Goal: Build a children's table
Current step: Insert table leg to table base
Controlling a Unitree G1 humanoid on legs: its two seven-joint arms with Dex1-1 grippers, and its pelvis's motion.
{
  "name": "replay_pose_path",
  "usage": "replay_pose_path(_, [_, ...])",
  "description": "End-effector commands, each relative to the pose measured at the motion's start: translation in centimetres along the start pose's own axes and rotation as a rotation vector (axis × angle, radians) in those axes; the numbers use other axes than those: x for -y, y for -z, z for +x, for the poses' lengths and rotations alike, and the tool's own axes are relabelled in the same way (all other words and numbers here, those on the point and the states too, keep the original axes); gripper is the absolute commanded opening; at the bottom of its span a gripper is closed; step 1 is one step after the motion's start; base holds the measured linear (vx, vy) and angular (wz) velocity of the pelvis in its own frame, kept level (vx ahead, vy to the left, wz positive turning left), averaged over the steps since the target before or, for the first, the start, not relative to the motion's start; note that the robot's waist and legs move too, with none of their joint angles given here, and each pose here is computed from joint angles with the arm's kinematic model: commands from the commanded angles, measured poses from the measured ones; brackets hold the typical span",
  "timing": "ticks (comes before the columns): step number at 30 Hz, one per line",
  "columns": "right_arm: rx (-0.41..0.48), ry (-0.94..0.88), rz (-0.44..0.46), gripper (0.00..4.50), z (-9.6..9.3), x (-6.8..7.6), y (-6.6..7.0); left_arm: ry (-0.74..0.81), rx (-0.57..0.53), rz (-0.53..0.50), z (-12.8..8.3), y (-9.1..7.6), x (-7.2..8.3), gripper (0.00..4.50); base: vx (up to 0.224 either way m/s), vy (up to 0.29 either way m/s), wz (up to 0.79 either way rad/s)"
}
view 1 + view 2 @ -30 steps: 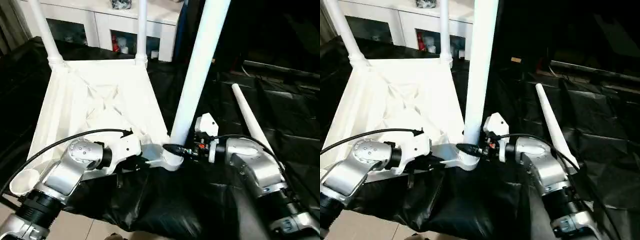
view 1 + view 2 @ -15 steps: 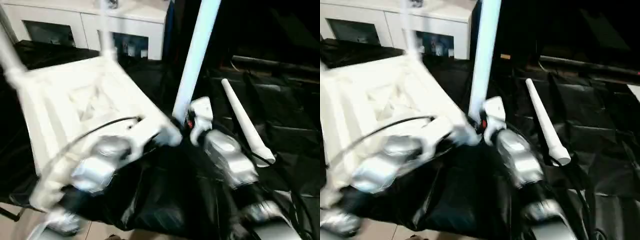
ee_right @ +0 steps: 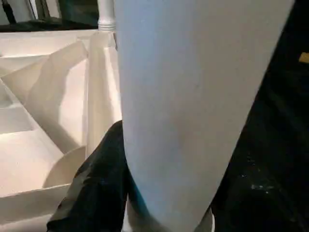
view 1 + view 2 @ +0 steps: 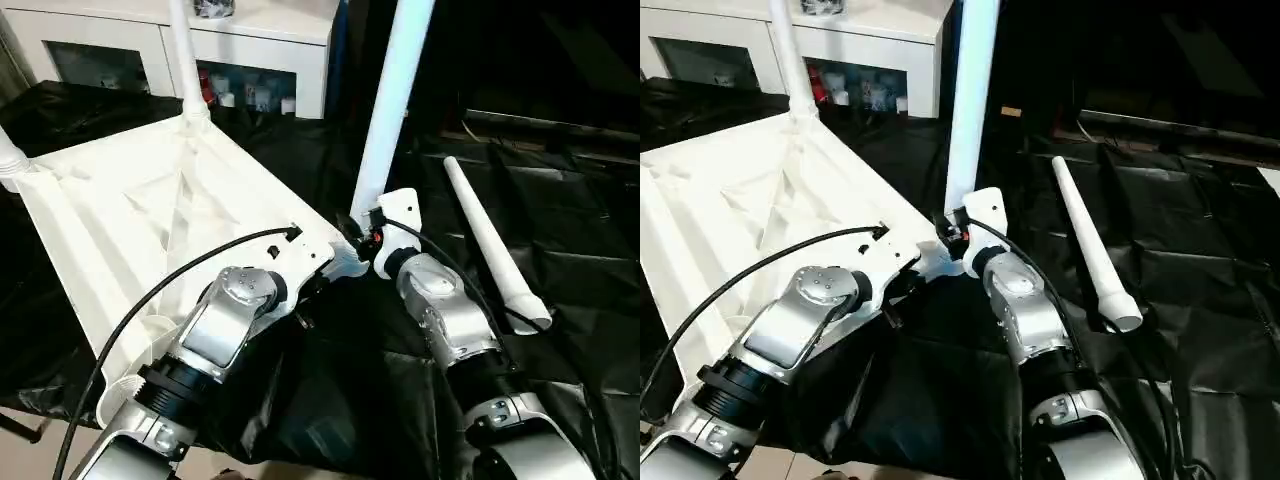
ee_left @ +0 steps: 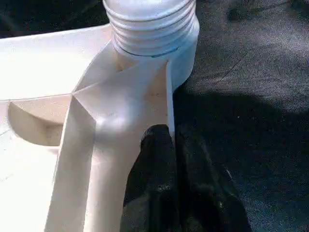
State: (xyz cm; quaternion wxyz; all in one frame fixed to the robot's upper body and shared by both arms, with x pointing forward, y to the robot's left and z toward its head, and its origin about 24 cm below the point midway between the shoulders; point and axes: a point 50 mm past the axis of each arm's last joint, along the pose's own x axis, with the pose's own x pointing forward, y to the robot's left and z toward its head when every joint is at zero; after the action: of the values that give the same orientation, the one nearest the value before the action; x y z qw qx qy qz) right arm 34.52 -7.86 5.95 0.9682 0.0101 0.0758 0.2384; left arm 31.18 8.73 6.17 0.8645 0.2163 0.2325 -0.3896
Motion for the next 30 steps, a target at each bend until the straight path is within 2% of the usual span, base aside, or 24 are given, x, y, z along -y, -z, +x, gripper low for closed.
replay_pose_path(1, [-0.156,-0.002,0.056,2.63,-0.7,0.1,3.5,0.021,0.112,0.09,-0.6,-2.6,0.1,0.0,0.0,0.0,0.0])
replay_pose_path(2, [-0.139,-0.006,0.059,2.7,-0.6,0.2,3.1,0.048,0.124,0.109,-0.8,-2.5,0.3,0.0,0.0,0.0,0.0])
replay_pose_path(3, [-0.133,-0.007,0.061,3.0,-0.6,0.3,2.9,0.056,0.127,0.113,-0.8,-2.5,0.3,0.0,0.0,0.0,0.0])
replay_pose_path(5, [-0.123,-0.017,0.061,3.0,-0.5,0.3,2.7,0.066,0.135,0.123,-1.0,-2.5,0.3,0.0,0.0,0.0,0.0])
replay_pose_path(8, [-0.108,-0.044,0.058,3.25,-0.5,0.5,2.1,0.083,0.142,0.128,-1.2,-2.3,0.3,0.0,0.0,0.0,0.0])
replay_pose_path(9, [-0.096,-0.1,0.038,3.45,-0.7,0.8,1.4,0.104,0.142,0.125,-1.5,-2.1,0.1,0.0,0.0,0.0,0.0])
replay_pose_path(11, [-0.081,-0.139,0.012,3.49,-1.0,1.0,0.8,0.124,0.148,0.131,-1.8,-1.9,0.1,0.0,0.0,0.0,0.0])
replay_pose_path(13, [-0.064,-0.188,-0.015,3.81,-1.4,1.1,0.1,0.151,0.15,0.133,-2.0,-1.7,0.1,0.0,0.0,0.0,0.0])
replay_pose_path(18, [-0.051,-0.334,-0.092,3.81,-3.0,1.5,-0.9,0.235,0.175,0.176,-2.6,-1.3,0.3,0.0,0.0,0.0,0.0])
replay_pose_path(20, [-0.065,-0.399,-0.114,3.81,-4.0,1.8,-1.0,0.275,0.18,0.175,-2.9,-1.1,0.4,0.0,0.0,0.0,0.0])
replay_pose_path(22, [-0.094,-0.484,-0.146,3.81,-5.1,2.3,-1.0,0.31,0.198,0.219,-3.1,-0.9,0.4,0.0,0.0,0.0,0.0])
replay_pose_path(30, [-0.214,-0.627,-0.27,3.81,-7.1,2.9,-0.4,0.394,0.173,0.278,-3.2,0.3,0.6,0.0,0.0,0.0,0.0])
